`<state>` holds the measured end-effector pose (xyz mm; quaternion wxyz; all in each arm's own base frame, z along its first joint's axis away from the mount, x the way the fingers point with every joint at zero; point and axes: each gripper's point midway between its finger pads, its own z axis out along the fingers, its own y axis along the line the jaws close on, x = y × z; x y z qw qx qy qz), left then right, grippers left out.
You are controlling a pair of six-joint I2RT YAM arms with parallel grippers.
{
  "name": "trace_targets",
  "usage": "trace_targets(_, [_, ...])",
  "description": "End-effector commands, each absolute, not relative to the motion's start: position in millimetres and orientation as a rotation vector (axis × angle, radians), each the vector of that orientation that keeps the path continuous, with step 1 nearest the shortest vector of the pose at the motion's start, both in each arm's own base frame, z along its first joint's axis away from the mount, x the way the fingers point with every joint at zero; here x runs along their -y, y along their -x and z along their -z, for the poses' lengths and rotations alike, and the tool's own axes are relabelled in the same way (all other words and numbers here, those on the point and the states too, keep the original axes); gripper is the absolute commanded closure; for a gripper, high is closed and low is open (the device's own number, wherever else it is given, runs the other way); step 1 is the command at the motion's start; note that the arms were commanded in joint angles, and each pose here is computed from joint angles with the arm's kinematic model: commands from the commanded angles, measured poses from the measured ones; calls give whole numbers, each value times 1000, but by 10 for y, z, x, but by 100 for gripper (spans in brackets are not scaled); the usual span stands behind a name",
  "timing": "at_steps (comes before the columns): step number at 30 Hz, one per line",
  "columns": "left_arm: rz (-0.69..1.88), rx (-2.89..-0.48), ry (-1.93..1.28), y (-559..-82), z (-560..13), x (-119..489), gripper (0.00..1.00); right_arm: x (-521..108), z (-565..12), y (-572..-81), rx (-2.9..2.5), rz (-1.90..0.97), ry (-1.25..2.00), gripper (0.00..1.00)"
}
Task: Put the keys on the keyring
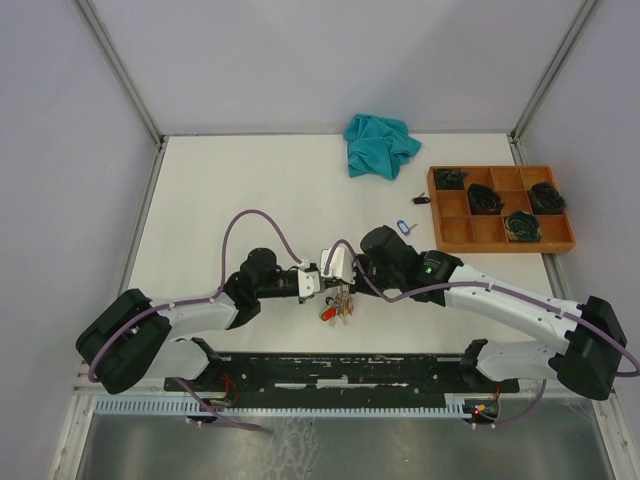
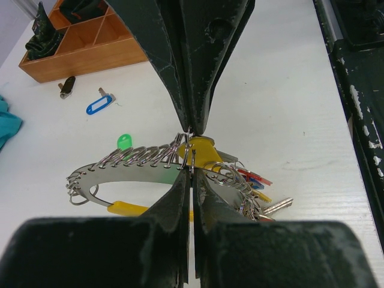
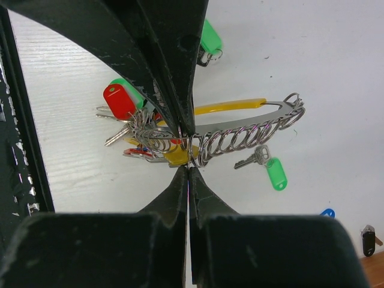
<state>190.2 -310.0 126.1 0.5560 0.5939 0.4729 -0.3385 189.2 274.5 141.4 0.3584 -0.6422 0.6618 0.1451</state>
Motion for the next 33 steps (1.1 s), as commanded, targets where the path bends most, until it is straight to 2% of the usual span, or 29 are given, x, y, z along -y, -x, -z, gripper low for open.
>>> trace_targets(1, [784,-1017,-1367,-1974,-1590,3197,97,-2833,-1559,-1924,-1641,-395,1631,99])
trace_targets(33, [806,-1013,-1362,-1956,-1622,3213,97,-2938,-1494,-1901,-1652,-444,1664,99])
